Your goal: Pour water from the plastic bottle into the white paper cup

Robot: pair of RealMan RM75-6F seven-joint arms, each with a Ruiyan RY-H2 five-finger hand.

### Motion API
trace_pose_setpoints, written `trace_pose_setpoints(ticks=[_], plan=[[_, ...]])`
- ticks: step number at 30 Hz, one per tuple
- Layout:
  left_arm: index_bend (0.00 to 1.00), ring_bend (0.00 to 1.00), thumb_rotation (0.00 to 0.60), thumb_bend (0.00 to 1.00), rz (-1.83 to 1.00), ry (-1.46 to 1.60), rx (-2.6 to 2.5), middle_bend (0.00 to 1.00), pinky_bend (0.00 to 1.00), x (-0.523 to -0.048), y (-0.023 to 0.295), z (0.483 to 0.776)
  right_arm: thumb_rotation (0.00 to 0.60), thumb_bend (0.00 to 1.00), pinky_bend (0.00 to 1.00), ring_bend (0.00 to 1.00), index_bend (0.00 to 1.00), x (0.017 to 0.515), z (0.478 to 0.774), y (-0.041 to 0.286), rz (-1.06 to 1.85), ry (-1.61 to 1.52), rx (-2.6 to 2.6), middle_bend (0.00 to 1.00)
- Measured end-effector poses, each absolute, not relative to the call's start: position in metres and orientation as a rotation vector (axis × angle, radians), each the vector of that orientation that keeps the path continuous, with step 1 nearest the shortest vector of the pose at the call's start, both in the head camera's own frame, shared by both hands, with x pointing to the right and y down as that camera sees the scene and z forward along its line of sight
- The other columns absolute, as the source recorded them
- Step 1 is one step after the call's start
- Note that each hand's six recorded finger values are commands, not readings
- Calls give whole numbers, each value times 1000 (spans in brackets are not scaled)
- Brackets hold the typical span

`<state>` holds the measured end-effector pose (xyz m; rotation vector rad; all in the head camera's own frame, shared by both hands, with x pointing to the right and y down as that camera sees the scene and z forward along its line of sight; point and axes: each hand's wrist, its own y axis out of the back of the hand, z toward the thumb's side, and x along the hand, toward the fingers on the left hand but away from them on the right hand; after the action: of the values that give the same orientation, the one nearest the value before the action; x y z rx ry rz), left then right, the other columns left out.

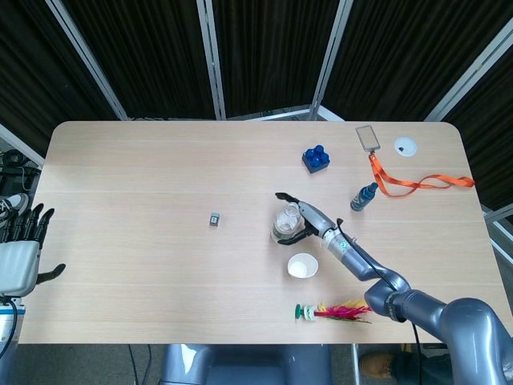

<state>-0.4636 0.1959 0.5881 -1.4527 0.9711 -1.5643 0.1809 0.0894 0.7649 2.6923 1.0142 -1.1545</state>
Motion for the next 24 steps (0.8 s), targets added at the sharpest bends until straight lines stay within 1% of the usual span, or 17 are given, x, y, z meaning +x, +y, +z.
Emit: trace_pose_setpoints(ticks=[4, 8, 11, 14, 17, 19, 20, 22, 24], plan=[[0, 0, 600, 0, -1565, 970, -1454, 0, 0, -464, 196, 588, 600, 0, 0, 28, 44, 178, 767, 89, -1138, 1031, 2688, 89], [0, 0, 600, 0, -1565, 975, -1454, 0, 0, -464, 195, 588, 600, 0, 18, 86, 94, 175, 770, 89, -1122, 1056, 2676, 148], [0, 0, 600, 0, -1564, 978, -1453, 0, 0, -465, 195, 587, 600, 0, 70, 153, 152, 174, 770, 87, -1101, 1084, 2666, 224], [0, 0, 600, 0, -1563, 979, -1455, 0, 0, -465, 195, 587, 600, 0, 143, 226, 256, 173, 771, 86, -1094, 1113, 2665, 312], [0, 0, 600, 0, -1561, 980, -1456, 0, 0, -464, 195, 587, 600, 1, 263, 319, 365, 174, 771, 84, -1088, 1151, 2668, 410], [0, 0, 600, 0, -1560, 981, -1456, 0, 0, -464, 195, 586, 600, 37, 331, 374, 426, 174, 770, 83, -1075, 1189, 2663, 465], [0, 0, 600, 0, -1560, 981, -1456, 0, 0, -464, 195, 586, 600, 62, 349, 390, 443, 174, 770, 82, -1069, 1205, 2660, 482], [0, 0, 600, 0, -1561, 980, -1458, 0, 0, -464, 196, 586, 600, 155, 389, 432, 486, 176, 770, 82, -1062, 1228, 2650, 525], [0, 0, 600, 0, -1560, 980, -1459, 0, 0, -464, 196, 586, 600, 238, 406, 449, 503, 176, 771, 83, -1061, 1230, 2643, 542]])
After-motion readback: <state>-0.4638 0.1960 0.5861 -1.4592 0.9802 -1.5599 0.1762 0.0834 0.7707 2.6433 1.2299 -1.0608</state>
